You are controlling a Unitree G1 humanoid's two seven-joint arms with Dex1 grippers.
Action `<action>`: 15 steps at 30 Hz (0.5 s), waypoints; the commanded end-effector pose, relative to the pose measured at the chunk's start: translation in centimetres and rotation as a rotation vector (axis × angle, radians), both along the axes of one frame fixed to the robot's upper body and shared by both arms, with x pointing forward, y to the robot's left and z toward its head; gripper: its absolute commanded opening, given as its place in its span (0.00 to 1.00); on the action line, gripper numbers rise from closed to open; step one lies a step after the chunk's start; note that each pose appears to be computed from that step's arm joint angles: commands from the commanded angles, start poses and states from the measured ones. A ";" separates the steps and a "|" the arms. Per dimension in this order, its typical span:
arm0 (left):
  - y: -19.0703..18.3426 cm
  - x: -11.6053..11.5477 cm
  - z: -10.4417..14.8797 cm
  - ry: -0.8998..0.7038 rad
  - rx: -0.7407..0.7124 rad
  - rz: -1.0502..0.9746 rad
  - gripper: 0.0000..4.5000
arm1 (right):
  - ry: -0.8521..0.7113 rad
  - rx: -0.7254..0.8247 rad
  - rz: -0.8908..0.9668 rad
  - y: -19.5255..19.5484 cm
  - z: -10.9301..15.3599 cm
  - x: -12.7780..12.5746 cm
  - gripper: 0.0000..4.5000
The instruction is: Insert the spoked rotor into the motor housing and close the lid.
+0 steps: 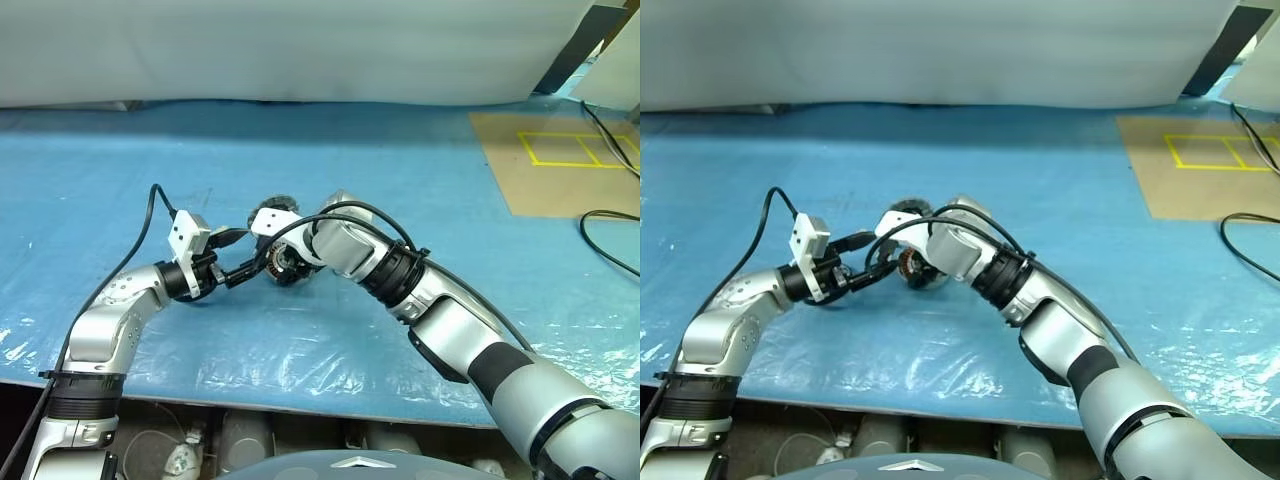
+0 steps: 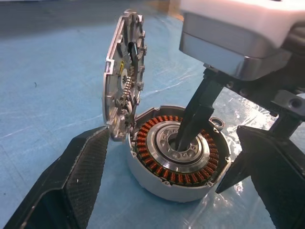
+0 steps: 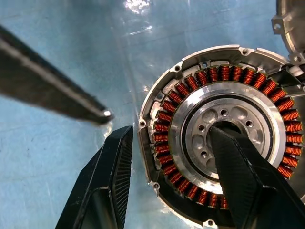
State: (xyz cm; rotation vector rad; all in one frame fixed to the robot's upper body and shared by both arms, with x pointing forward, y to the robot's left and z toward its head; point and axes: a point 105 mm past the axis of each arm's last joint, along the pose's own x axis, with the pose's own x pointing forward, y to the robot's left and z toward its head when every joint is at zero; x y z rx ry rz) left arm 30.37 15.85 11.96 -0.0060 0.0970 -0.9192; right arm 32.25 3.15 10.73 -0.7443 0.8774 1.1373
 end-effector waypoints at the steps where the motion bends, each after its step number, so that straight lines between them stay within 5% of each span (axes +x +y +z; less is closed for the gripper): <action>1: -0.4 -0.4 1.3 -0.034 0.000 -0.039 1.00 | 0.117 -0.022 -0.003 -0.9 -2.0 -1.3 0.58; 3: -0.4 -0.5 1.4 -0.028 -0.002 -0.044 1.00 | 0.117 -0.015 0.001 -1.0 -1.7 -1.3 0.58; 6: -0.4 -0.7 1.4 -0.016 -0.004 -0.053 1.00 | 0.126 0.010 0.001 -1.0 -0.6 -1.2 0.71; 15: -0.5 -0.8 1.4 -0.010 0.000 -0.056 1.00 | 0.091 0.093 0.007 -1.3 2.8 -0.5 0.71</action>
